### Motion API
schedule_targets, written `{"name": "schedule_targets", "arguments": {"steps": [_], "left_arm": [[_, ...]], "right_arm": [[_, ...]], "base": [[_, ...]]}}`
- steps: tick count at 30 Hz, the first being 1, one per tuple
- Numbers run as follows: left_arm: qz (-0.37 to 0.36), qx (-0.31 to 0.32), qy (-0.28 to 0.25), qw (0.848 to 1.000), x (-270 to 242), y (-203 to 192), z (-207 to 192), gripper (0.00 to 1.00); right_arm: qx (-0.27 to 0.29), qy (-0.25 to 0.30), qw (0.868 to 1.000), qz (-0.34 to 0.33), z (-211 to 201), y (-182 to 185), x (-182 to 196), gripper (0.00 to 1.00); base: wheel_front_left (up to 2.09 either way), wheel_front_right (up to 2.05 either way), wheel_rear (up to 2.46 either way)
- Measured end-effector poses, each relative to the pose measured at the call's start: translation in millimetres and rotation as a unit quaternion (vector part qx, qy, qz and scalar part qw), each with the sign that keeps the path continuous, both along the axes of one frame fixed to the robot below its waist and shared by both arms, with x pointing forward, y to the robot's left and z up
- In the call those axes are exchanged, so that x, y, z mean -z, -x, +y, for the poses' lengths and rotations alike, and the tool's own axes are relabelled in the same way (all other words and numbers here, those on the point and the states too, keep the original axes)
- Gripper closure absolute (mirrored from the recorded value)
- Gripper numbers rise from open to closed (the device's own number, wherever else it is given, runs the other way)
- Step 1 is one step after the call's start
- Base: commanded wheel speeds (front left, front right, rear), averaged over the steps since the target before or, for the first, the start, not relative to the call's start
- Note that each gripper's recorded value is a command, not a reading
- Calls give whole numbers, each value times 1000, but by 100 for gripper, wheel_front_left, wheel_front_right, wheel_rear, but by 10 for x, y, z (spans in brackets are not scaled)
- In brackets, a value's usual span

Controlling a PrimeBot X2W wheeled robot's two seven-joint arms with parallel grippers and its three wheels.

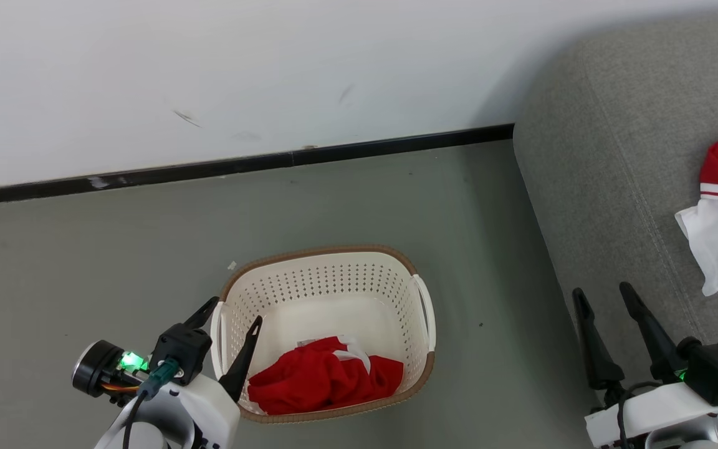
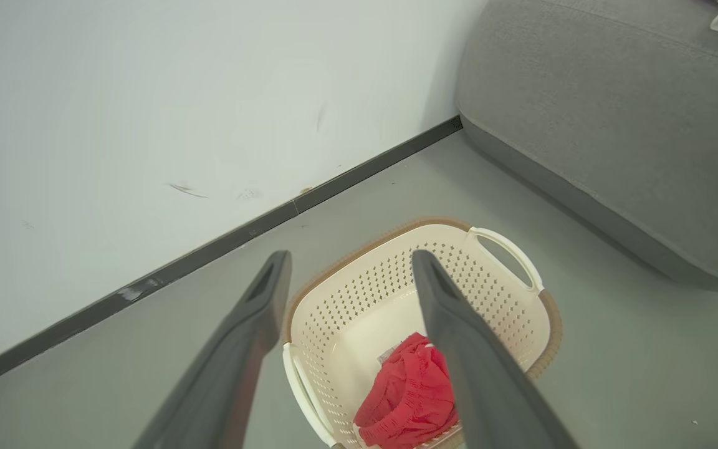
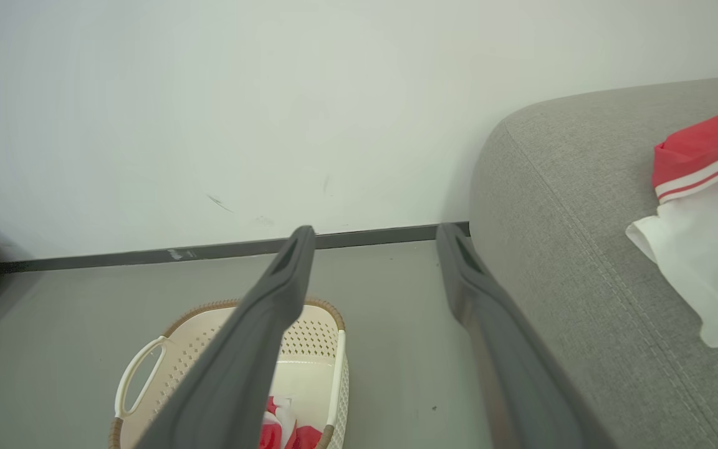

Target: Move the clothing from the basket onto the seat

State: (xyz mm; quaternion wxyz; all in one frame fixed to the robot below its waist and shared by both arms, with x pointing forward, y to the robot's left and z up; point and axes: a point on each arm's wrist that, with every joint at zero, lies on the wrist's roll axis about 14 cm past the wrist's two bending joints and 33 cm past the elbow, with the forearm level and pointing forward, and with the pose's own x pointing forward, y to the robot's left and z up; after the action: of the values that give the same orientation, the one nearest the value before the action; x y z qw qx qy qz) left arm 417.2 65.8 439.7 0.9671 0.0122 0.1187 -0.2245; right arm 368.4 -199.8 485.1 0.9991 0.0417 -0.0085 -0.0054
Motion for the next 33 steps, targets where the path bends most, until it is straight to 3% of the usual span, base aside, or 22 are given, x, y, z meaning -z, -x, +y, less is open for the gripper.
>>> {"name": "schedule_targets", "arguments": {"steps": [14,33], "left_arm": [[61,91,-48,993,613,-191,-361,0],[114,220,-99,964,1511,-278,-878,0]], "right_arm": [[30,9,999,25,-206,-153,181,0],[51,11,998,47,-381,-510,447,0]], "base": [[0,0,0],[0,0,0]]}}
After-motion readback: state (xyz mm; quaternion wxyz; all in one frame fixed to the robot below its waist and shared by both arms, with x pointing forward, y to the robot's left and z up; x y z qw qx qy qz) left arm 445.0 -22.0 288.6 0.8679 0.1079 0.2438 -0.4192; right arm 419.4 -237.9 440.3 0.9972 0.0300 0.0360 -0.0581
